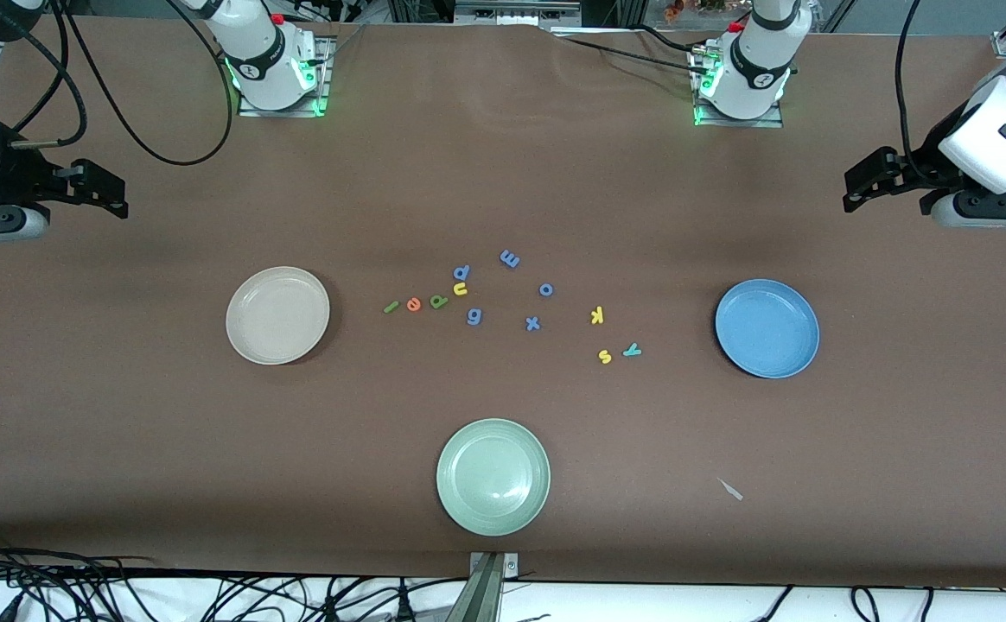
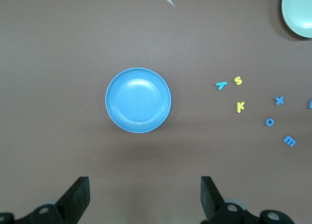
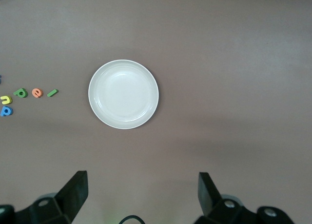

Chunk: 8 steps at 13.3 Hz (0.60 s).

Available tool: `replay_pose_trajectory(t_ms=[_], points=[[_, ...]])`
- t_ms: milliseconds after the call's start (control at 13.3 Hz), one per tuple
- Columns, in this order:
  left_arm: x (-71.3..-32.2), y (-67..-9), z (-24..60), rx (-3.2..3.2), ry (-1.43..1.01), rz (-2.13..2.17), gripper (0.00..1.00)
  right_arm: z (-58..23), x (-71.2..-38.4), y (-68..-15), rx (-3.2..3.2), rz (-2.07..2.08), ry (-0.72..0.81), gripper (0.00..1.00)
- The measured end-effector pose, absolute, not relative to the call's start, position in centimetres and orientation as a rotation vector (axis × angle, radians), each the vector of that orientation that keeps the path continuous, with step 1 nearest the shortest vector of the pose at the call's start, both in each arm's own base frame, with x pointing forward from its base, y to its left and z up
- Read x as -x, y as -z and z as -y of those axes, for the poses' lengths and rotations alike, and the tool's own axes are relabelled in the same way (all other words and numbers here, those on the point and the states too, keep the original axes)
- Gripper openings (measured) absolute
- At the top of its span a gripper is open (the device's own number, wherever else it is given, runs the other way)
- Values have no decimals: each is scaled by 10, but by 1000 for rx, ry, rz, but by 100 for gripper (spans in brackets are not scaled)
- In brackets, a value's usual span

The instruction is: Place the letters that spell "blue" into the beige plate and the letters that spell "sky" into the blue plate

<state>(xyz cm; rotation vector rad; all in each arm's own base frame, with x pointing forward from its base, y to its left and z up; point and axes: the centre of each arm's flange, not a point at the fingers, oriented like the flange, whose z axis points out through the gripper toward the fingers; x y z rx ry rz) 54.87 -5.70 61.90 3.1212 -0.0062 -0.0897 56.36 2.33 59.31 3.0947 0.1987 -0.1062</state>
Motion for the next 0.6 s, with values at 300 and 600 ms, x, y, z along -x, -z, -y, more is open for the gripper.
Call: replay_pose_trajectory(t_ms=[300,600], points=[[-548,-619,57,-3121,97,6,100,-23,-564,-593,-3095,-198,106,100],[-547,-617,57,-3122,118,8,100,-24,-564,-593,-3095,-199,106,100]])
